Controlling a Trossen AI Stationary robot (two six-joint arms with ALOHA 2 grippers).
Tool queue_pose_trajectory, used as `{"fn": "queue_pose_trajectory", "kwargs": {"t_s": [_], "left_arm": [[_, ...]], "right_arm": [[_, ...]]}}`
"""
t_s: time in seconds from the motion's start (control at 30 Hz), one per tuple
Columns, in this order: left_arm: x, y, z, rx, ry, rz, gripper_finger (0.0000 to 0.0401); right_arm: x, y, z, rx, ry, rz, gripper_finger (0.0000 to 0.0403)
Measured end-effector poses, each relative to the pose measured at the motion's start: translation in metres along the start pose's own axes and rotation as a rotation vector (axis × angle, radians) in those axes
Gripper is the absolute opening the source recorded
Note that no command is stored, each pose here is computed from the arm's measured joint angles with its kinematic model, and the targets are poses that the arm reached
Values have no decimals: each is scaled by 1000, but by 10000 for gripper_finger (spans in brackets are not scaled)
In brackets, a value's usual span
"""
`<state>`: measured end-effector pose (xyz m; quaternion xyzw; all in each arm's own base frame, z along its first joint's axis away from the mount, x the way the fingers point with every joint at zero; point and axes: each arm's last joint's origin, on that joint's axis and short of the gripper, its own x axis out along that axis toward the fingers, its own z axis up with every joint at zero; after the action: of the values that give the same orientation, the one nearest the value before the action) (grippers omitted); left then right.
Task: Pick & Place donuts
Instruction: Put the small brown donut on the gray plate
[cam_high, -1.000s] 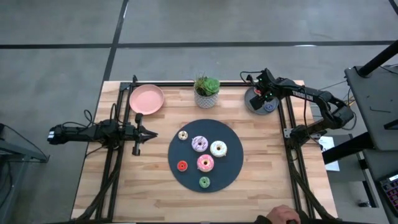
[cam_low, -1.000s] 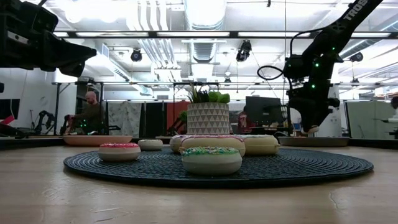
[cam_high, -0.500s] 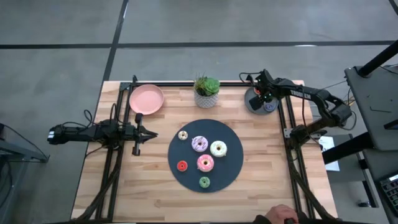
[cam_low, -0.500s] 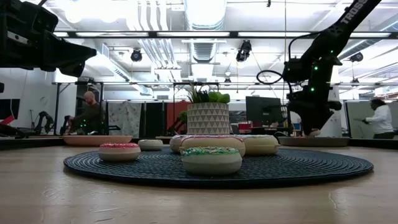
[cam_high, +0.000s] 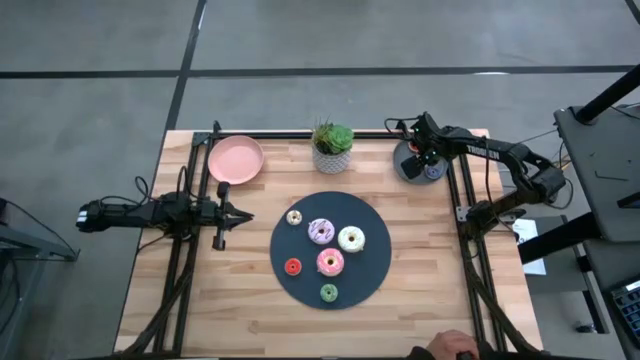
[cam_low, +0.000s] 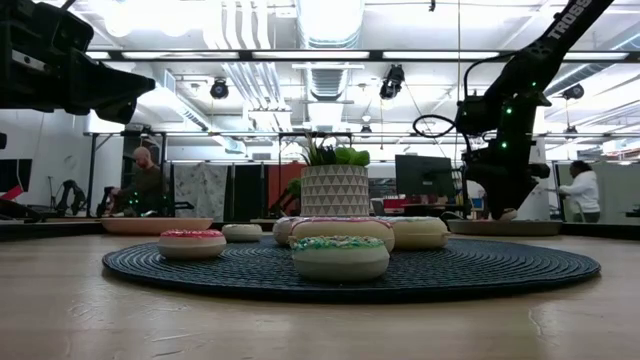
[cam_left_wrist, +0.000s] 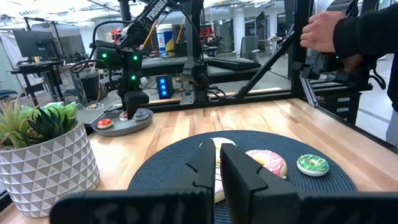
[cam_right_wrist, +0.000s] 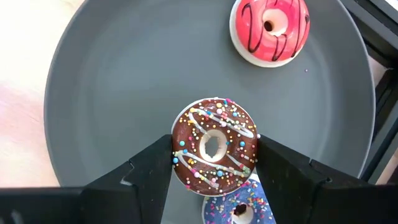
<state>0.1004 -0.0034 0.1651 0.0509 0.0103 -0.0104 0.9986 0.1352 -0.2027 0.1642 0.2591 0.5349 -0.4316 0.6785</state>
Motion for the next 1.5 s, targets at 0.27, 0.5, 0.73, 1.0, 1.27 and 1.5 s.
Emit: {"fn": "queue_pose_trajectory", "kwargs": {"t_s": [0.27,0.5,0.73,1.0,1.27,1.5], "left_arm": [[0,0,0,0,0,0,0],[0,0,0,0,0,0,0],[0,0,0,0,0,0,0],[0,0,0,0,0,0,0],[0,0,0,0,0,0,0],[0,0,0,0,0,0,0]], "right_arm": [[-5,11,-1,-38,-12,74,210],[-4,15,-14,-56,-2,78,210],[-10,12,-30,-53,-34,79,210],[-9,11,-39,-53,-51,81,210],[-7,12,-41,-53,-55,81,210],[-6,12,-38,-6,-91,87,210]]}}
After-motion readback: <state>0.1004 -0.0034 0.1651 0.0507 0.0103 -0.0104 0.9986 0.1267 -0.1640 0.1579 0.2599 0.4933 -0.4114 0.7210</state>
